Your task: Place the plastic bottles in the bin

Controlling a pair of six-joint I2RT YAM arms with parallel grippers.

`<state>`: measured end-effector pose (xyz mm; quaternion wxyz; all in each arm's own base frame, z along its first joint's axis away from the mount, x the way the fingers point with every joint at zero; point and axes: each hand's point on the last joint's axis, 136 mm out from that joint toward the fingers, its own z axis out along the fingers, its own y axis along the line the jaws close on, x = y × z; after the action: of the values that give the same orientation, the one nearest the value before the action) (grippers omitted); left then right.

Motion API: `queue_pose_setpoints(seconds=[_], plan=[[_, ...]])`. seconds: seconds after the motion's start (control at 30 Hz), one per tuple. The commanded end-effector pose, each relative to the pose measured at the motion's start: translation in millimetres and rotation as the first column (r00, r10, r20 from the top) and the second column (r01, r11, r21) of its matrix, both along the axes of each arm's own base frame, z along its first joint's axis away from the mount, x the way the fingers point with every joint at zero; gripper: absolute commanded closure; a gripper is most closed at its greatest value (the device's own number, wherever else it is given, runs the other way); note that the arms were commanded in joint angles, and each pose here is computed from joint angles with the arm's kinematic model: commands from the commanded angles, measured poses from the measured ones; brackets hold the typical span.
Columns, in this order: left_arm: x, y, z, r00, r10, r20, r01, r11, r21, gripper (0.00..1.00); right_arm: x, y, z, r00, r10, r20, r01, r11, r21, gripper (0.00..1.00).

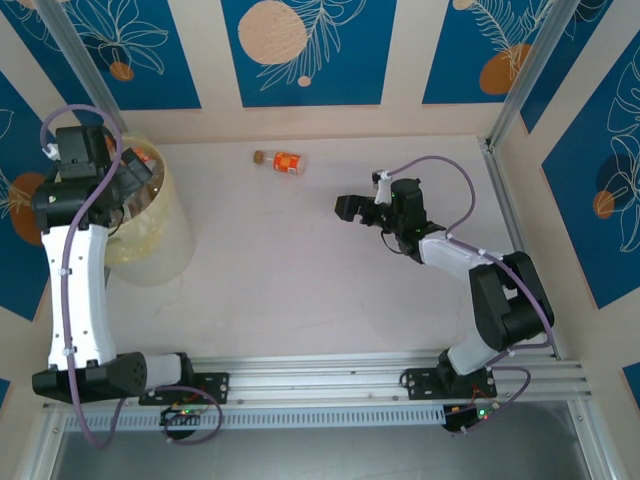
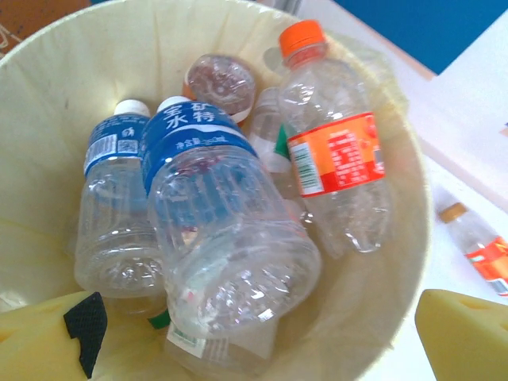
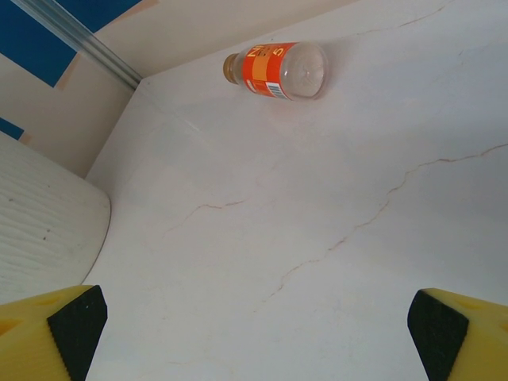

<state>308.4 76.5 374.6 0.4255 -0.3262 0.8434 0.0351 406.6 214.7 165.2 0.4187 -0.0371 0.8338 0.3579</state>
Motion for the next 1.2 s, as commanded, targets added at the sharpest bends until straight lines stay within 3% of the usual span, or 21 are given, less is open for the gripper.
queue_pose_setpoints(seconds=[0.0,0.23,0.47,0.77,1.07,1.17], plan=[[12,-35,16,0.987,-0.148,0.060,0.148,0.989,-0.011,0.00,6,9,11,1.000,0.023,0.015,-0.023,0.999,0.024,0.00],[51,-128,20,0.907,-0.410,0.100,0.413,0.911,-0.003,0.00,5,10,14,1.000,0.021,0.015,-0.022,0.999,0.032,0.00],[114,-209,-37,0.857,-0.505,0.101,0.514,0.850,-0.113,0.00,-2,8,14,1.000,0.025,0.012,-0.025,0.999,0.027,0.00],[198,-252,-135,0.954,-0.297,0.043,0.299,0.928,-0.222,0.00,-12,-1,23,0.999,0.006,0.037,-0.006,1.000,-0.001,0.00],[267,-286,-206,0.988,-0.137,-0.077,0.109,0.950,-0.294,0.00,-20,-15,20,0.999,-0.011,0.048,0.014,0.998,-0.069,0.00],[281,-288,-214,0.995,-0.085,-0.053,0.065,0.949,-0.308,0.00,-22,-17,19,0.999,-0.010,0.044,0.014,0.996,-0.088,0.00]])
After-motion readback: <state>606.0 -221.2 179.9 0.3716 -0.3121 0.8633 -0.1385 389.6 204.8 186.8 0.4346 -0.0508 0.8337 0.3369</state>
